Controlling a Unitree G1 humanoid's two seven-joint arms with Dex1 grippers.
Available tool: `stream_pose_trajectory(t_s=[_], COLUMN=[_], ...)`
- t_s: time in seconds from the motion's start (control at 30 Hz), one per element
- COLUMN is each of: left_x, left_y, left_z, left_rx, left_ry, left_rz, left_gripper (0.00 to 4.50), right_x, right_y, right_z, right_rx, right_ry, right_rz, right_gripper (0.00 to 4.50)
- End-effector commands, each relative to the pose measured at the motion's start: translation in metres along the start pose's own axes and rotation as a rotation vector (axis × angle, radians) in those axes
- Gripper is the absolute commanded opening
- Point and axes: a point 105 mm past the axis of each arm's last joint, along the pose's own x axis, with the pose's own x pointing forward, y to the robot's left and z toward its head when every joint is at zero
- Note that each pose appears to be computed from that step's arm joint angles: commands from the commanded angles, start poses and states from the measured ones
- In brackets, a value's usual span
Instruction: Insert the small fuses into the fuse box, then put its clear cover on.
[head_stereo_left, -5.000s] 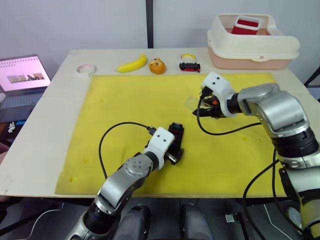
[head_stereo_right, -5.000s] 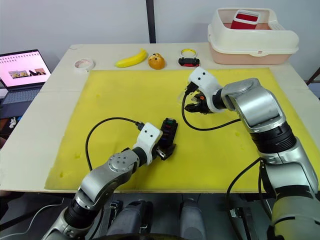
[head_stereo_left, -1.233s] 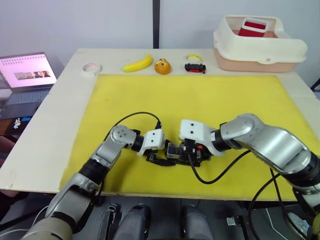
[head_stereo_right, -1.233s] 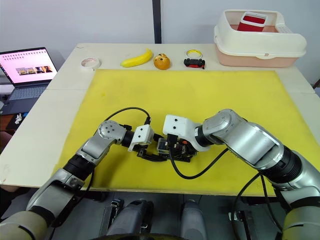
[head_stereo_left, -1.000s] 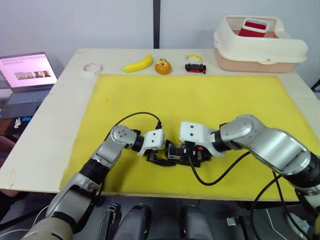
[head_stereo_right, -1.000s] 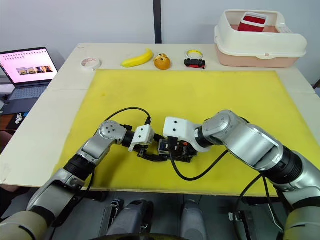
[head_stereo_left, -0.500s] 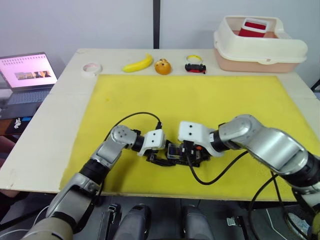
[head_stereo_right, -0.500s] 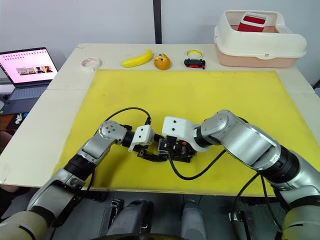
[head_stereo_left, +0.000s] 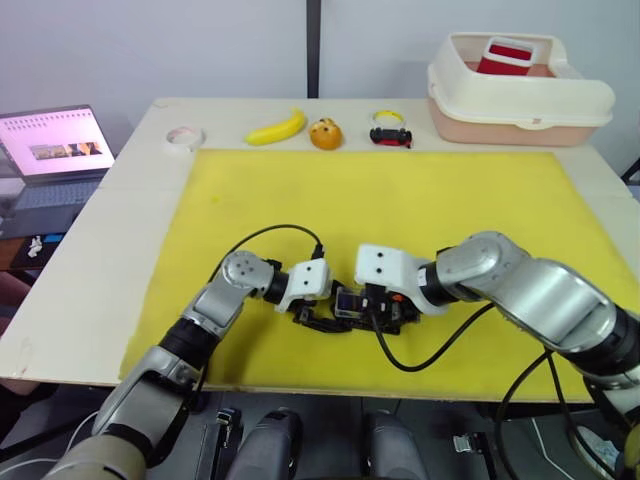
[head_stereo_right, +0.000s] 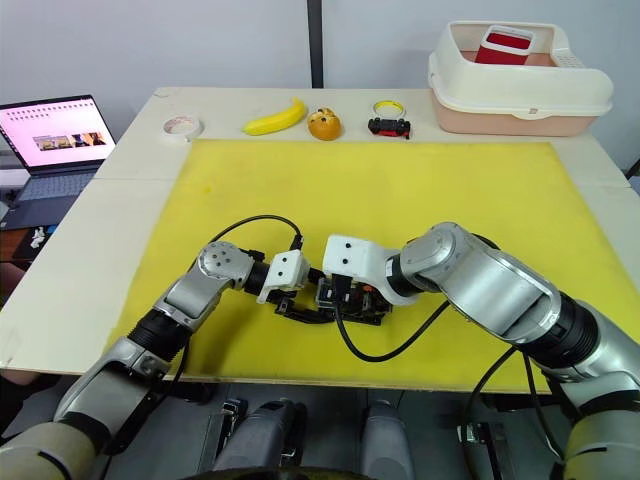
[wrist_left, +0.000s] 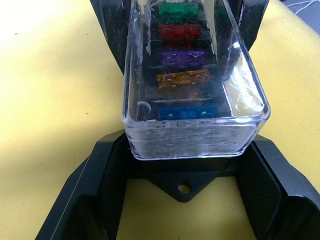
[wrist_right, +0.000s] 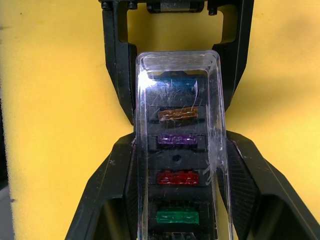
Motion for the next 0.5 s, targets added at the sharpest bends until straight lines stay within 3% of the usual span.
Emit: stream_pose_trajectory(t_s=[0.03,0.5], left_x=[0.0006,0.0005], left_y=[0.0012,0.0018], left_z=[-0.0051,-0.0059], left_rx=[-0.006,-0.010], left_ry=[0.024,0.026], left_rz=[0.016,0.022], left_gripper=[2.54,2.54], right_x=[0.0015,0.0024], right_y=[0.0039,0.0072], right_z=[-0.0093,-0.0142], right_rx=[0.015,0.028], right_ry=[0.045,0.054], right_rz=[0.014,0.009], right_gripper=[1.69,1.69])
